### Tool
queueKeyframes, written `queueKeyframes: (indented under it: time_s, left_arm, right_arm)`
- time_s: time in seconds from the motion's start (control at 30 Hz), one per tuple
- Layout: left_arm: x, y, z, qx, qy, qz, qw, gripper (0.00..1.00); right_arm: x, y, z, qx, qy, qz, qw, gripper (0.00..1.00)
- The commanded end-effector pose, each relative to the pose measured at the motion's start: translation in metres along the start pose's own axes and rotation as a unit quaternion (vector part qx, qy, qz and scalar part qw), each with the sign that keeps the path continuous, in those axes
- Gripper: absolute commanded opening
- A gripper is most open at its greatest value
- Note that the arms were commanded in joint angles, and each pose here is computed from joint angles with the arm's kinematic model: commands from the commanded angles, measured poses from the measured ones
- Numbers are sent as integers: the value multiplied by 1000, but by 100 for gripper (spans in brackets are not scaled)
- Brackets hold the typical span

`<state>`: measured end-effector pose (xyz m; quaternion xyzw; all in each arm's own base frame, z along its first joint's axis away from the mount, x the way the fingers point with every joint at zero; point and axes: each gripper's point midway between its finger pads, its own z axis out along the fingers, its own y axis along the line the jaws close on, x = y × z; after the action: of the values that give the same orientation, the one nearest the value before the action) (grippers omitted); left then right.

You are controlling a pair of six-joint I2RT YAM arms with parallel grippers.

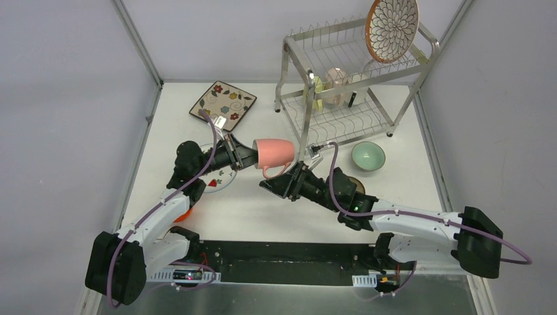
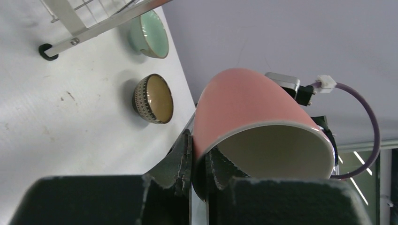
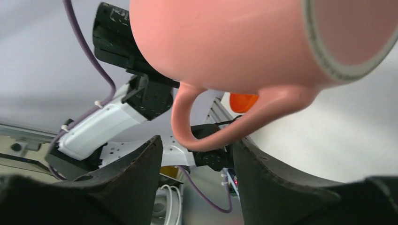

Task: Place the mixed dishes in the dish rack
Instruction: Pick up the cup at the center of the board, then turn the cup upside down in the dish rack.

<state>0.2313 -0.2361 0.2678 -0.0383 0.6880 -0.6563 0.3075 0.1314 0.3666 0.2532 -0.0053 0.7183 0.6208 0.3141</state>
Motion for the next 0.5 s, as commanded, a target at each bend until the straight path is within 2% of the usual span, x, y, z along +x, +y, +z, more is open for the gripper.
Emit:
queueKeyframes:
  time_s: [0.0, 0.17, 0.47]
  left_arm:
    - [-9, -64, -10, 121, -21, 60, 991, 0]
    - [-7, -68, -12, 131, -17, 69, 989, 0]
    - [-2, -76, -15, 164, -9, 87, 983, 0]
  right_arm:
    - [-21, 56, 3, -107, -35, 43, 993, 57]
    - [-29, 59, 4, -126, -60, 54, 989, 54]
    - [-43, 54, 2, -111, -94, 73, 987, 44]
